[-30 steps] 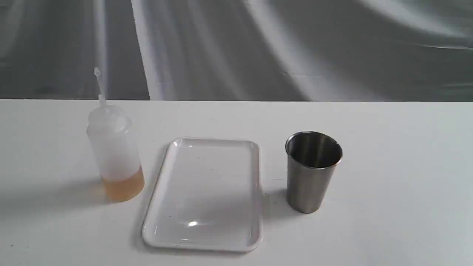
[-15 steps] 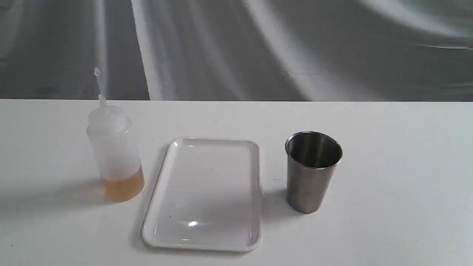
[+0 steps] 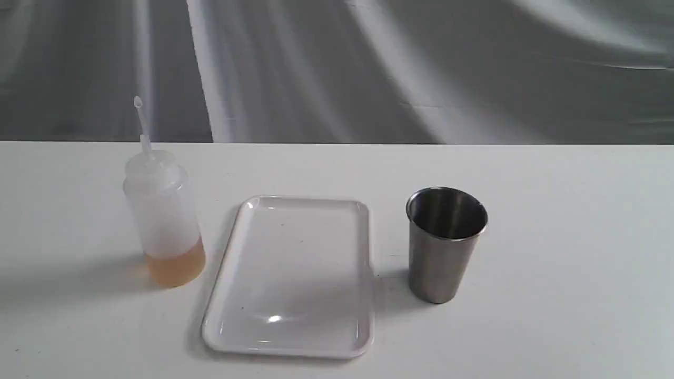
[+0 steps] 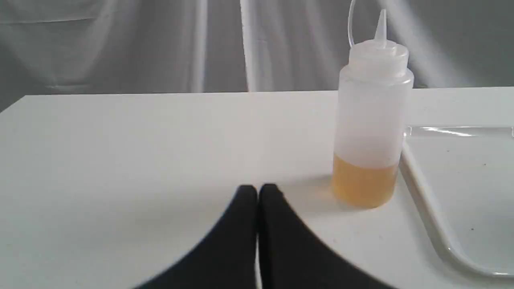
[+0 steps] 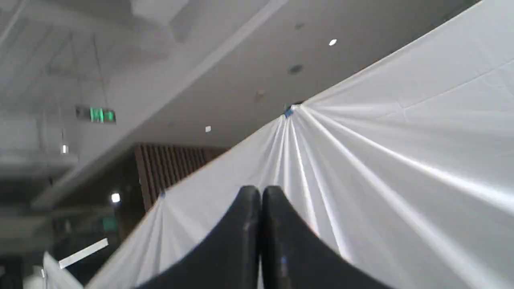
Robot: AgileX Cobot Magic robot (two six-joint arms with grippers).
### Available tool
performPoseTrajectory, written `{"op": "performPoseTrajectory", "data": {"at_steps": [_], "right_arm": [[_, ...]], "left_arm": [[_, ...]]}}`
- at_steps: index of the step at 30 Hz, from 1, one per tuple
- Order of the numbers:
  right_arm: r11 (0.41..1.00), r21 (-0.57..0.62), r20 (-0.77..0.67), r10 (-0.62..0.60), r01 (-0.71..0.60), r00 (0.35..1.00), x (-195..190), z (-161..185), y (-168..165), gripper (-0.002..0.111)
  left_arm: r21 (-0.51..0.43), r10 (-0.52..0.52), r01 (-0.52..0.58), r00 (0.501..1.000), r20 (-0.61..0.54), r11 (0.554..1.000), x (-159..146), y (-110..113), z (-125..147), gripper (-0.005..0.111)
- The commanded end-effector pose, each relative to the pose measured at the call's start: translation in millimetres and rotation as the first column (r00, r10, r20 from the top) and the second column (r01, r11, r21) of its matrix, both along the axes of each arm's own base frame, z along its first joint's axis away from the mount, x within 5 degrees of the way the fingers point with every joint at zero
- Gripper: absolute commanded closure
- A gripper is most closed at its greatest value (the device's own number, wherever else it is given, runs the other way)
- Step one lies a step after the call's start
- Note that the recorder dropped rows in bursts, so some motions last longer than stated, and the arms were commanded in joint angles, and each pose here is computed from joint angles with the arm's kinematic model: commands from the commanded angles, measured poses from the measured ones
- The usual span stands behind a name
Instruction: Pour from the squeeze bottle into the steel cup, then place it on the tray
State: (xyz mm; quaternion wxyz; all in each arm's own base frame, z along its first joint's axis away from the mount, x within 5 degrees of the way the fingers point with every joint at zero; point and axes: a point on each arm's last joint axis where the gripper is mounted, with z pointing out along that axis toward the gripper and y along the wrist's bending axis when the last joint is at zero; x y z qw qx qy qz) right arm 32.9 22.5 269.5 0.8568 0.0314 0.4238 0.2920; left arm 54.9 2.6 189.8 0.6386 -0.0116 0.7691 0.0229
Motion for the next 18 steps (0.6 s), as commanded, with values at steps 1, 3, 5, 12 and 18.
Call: {"op": "performPoseTrajectory", "data": {"at_steps": [1, 3, 5, 12, 18], "right_arm": [[0.97, -0.238, -0.001, -0.048, 0.046, 0.999, -4.5, 16.1, 10.2, 0.108], [0.957, -0.279, 0.02, -0.077, 0.08, 0.997, -10.0, 32.0, 10.1, 0.108], [0.955, -0.279, 0.034, -0.092, 0.098, 0.995, -14.2, 45.2, 8.6, 0.108], [0.983, -0.181, 0.017, 0.002, 0.001, 1.0, -16.3, 83.0, 8.3, 0.108], [0.967, -0.209, -0.047, 0.14, -0.147, 0.989, -6.7, 113.5, 18.6, 0.108]], "left_arm": [[-0.001, -0.008, 0.008, 1.0, 0.006, 1.0, 0.1, -0.4, -0.7, 0.107], [-0.001, -0.008, 0.008, 1.0, 0.006, 1.0, 0.1, -0.4, -0.7, 0.107], [-0.001, -0.008, 0.008, 1.0, 0.006, 1.0, 0.1, -0.4, -0.7, 0.107], [-0.003, -0.008, 0.008, 1.0, 0.006, 1.0, 0.1, -0.4, -0.7, 0.107], [-0.003, -0.008, 0.008, 1.0, 0.006, 1.0, 0.1, -0.4, -0.7, 0.107]]}}
